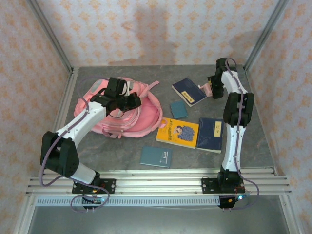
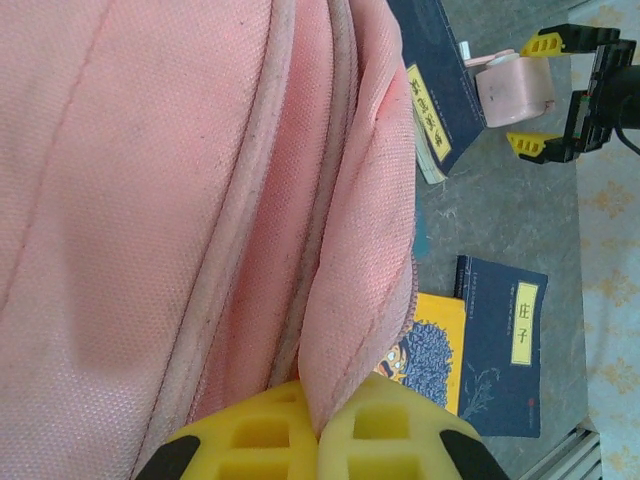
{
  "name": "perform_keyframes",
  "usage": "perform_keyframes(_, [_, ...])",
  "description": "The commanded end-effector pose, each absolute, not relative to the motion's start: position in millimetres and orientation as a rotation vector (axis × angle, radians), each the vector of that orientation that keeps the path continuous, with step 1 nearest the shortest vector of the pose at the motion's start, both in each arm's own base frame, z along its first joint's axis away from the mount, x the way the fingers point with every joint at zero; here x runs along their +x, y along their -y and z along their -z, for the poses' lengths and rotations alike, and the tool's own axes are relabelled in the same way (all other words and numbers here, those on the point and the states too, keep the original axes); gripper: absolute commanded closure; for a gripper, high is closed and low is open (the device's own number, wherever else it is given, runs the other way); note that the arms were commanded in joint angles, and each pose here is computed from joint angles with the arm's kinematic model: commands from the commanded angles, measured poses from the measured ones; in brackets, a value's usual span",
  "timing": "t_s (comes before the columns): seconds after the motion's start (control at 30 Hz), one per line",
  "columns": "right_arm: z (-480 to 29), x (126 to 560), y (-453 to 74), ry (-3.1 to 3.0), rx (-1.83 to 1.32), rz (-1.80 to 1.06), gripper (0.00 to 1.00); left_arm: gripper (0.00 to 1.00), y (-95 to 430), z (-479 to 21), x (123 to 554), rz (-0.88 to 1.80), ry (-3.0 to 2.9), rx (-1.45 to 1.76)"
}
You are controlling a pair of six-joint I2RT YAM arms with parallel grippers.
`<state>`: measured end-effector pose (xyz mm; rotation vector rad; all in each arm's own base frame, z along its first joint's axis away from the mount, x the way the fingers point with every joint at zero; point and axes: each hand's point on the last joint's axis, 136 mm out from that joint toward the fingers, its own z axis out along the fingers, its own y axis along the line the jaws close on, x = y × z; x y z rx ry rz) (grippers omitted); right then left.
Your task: Pack books, pencil case, and school supplies into a backpack
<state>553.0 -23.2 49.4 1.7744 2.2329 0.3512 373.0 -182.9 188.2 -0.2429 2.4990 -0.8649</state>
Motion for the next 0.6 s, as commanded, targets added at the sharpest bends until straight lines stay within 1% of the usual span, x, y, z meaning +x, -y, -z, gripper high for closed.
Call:
perform_keyframes(0.0, [-59, 550, 20, -2.227, 1.756, -0.367, 0.19, 1.0, 180, -201, 385, 0.854, -2.446, -0.237])
perform_keyframes(0.23, [-71, 541, 24, -2.198, 1.73, -0.362, 0.27, 1.0, 180, -202, 385, 0.852, -2.444, -0.235])
perform_keyframes(0.3, [-74, 539, 24, -2.191, 1.721, -0.366, 0.33, 1.0, 179, -203, 384, 0.847, -2.443, -0.232])
perform_keyframes(0.4, [-81, 534, 26, -2.186, 1.701, -0.358, 0.37, 1.0, 178, -204, 384, 0.838, -2.438, -0.229])
perform_keyframes(0.43, [-85, 532, 27, -2.183, 1.69, -0.353, 0.4, 1.0, 178, -204, 384, 0.837, -2.438, -0.229])
perform_keyframes(0.57, [-111, 525, 34, -2.128, 1.624, -0.338, 0.42, 1.0, 176, -207, 384, 0.829, -2.433, -0.224])
